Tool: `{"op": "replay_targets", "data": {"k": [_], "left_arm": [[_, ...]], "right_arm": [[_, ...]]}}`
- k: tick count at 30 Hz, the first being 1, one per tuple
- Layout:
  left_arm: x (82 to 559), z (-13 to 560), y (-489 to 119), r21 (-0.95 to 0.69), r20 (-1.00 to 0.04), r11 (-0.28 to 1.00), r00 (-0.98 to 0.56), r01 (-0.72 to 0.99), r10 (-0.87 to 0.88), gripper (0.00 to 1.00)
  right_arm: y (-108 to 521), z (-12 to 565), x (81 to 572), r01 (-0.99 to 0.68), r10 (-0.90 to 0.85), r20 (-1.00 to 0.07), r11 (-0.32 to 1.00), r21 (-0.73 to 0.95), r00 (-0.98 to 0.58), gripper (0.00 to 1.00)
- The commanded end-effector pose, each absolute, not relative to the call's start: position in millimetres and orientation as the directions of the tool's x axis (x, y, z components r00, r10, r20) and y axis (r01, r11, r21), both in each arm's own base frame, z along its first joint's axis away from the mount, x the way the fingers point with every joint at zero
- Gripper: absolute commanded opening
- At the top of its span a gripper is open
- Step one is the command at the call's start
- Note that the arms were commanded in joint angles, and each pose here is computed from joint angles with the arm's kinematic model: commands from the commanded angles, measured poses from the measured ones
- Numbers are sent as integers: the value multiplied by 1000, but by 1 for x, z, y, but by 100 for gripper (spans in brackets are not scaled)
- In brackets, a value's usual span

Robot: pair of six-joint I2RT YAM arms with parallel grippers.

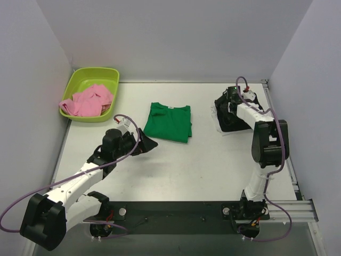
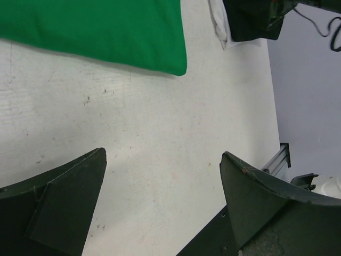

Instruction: Fold and stack the t-shirts

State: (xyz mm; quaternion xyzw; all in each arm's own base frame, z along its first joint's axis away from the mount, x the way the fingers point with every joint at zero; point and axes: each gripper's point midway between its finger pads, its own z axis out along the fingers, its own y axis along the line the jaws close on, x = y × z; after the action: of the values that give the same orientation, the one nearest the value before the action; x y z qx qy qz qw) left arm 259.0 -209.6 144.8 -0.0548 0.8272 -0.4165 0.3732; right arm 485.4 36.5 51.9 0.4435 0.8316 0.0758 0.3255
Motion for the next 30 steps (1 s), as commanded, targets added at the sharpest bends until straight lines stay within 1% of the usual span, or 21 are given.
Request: {"op": "replay_targets", "data": {"k": [1, 2, 3, 5, 6, 14, 18, 19, 20, 21, 22, 23, 25, 30], "left_arm": [[262, 156, -202, -700, -589, 686, -707, 201, -393, 97], [266, 155, -198, -682, -602, 706, -693, 191, -395, 98], [262, 144, -193, -665, -581, 732, -719, 148, -382, 97], [266, 143, -190, -650, -588, 748, -713, 135, -383, 97], [267, 137, -189, -641, -580, 758, -723, 121, -375, 98], [296, 109, -185, -590, -558, 807, -732, 18, -392, 97], [317, 86, -187, -567, -527, 823, -750, -39, -399, 93], [326, 89, -189, -575, -544, 818, -734, -28, -407, 93], [330, 80, -188, -558, -540, 829, -740, -41, -400, 93], [335, 80, -188, -552, -545, 833, -738, -43, -399, 93], [345, 85, -188, -542, -565, 840, -725, -34, -394, 93], [349, 79, -189, -534, -559, 845, -733, -40, -388, 93], [365, 88, -190, -533, -579, 845, -716, -30, -391, 93], [391, 79, -188, -519, -577, 854, -717, -49, -392, 92]], "right_arm": [[39, 123, 472, 559, 579, -688, 775, 296, -438, 100], [51, 137, 470, 510, 542, -710, 808, 294, -450, 100], [60, 144, 468, 453, 483, -729, 852, 262, -486, 100], [71, 153, 459, 409, 444, -735, 879, 246, -512, 100], [86, 154, 455, 358, 427, -725, 896, 261, -540, 100], [139, 156, 409, 150, 326, -725, 942, 299, -606, 100], [152, 159, 391, 93, 292, -726, 949, 302, -622, 100], [154, 166, 388, 76, 290, -739, 948, 309, -609, 100], [153, 167, 385, 75, 288, -743, 949, 307, -604, 100], [153, 161, 379, 69, 279, -739, 951, 302, -613, 100], [153, 168, 376, 57, 284, -749, 948, 314, -599, 100], [154, 168, 373, 47, 281, -749, 947, 318, -601, 100], [154, 165, 366, 36, 268, -750, 950, 311, -605, 100], [158, 157, 353, 17, 252, -740, 951, 310, -624, 100]]}}
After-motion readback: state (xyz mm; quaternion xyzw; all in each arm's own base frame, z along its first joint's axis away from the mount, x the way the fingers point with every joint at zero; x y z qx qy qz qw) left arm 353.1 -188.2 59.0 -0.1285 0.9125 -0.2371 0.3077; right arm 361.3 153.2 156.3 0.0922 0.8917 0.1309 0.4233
